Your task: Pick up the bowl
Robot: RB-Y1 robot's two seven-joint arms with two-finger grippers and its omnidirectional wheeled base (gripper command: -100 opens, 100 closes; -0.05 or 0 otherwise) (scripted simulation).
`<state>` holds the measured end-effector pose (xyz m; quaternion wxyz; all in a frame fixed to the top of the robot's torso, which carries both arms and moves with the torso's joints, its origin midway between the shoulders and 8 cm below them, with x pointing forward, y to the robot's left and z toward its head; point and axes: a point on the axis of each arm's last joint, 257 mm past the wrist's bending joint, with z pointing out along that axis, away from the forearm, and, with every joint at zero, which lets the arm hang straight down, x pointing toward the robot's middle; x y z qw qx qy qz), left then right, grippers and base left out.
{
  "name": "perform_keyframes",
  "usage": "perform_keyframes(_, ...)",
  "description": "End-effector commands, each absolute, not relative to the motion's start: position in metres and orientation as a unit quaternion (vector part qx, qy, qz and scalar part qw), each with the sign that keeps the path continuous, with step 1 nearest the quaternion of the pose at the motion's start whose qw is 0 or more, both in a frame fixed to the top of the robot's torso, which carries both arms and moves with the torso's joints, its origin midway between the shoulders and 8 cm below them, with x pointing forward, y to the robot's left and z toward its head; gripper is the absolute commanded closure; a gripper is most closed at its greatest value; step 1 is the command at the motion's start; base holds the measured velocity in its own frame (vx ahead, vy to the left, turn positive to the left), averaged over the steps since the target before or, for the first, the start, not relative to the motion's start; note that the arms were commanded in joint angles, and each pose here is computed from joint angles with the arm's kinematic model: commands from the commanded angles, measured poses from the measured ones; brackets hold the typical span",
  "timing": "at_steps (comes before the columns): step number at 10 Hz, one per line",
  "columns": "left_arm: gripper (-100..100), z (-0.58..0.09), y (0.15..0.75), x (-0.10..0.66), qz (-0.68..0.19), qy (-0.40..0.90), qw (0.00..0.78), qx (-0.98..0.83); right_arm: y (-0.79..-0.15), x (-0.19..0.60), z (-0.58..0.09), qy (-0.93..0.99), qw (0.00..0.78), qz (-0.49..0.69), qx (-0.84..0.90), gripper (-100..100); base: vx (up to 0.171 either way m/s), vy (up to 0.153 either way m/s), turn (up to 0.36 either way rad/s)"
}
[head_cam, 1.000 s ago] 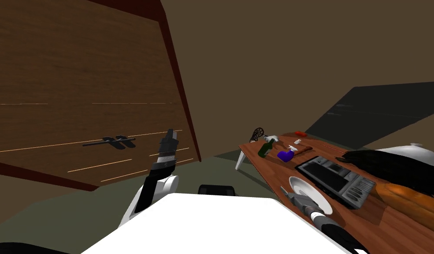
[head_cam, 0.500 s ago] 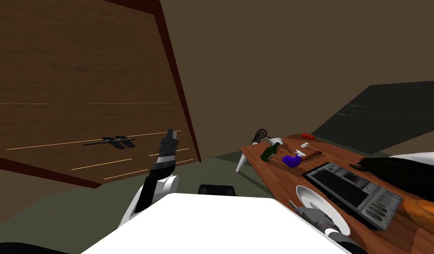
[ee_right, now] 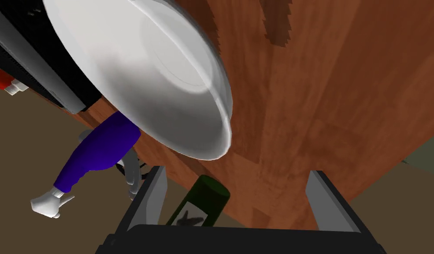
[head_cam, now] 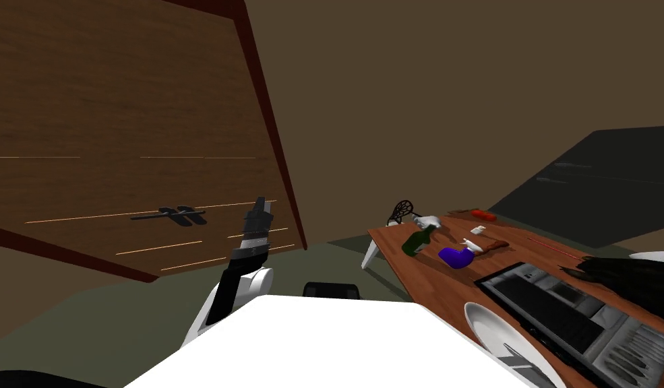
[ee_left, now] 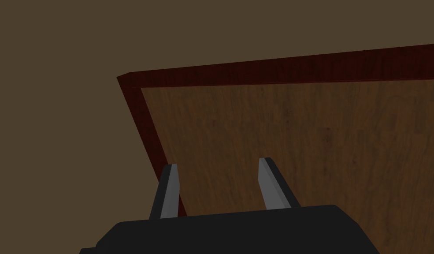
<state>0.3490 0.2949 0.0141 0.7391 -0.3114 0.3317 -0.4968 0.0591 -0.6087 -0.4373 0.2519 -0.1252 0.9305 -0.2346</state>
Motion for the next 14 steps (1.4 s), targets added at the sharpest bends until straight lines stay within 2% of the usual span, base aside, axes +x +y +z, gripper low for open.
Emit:
perform_keyframes(1, 0, 0.014, 0.295, 0.349, -0.497, 0.332, 0.739, -0.311, -0.614, 0.024, -0.446, 0.933, 0.207, -0.245, -0.162, -100, 0.118, -0.105, 0.108)
perform_keyframes(5, 0, 0.014, 0.295, 0.349, -0.497, 0.332, 0.739, -0.311, -0.614, -0.041, -0.459, 0.935, 0.128, -0.243, -0.224, -100, 0.092, -0.057, 0.066)
perform_keyframes(6, 0, 0.014, 0.295, 0.349, -0.497, 0.332, 0.739, -0.311, -0.617, -0.030, -0.457, 0.935, 0.141, -0.245, -0.214, -100, 0.033, -0.021, 0.016)
perform_keyframes(7, 0, 0.014, 0.295, 0.349, -0.497, 0.332, 0.739, -0.311, -0.616, -0.031, -0.458, 0.935, 0.139, -0.245, -0.216, 0, 0.006, -0.005, -0.001)
perform_keyframes(8, 0, 0.014, 0.295, 0.349, -0.497, 0.332, 0.739, -0.311, -0.620, -0.033, -0.460, 0.939, 0.135, -0.246, -0.200, -100, -0.066, 0.003, 0.231)
perform_keyframes(14, 0, 0.014, 0.295, 0.349, -0.497, 0.331, 0.739, -0.311, -0.642, -0.044, -0.474, 0.955, 0.111, -0.255, -0.107, -100, -0.184, 0.031, 0.332)
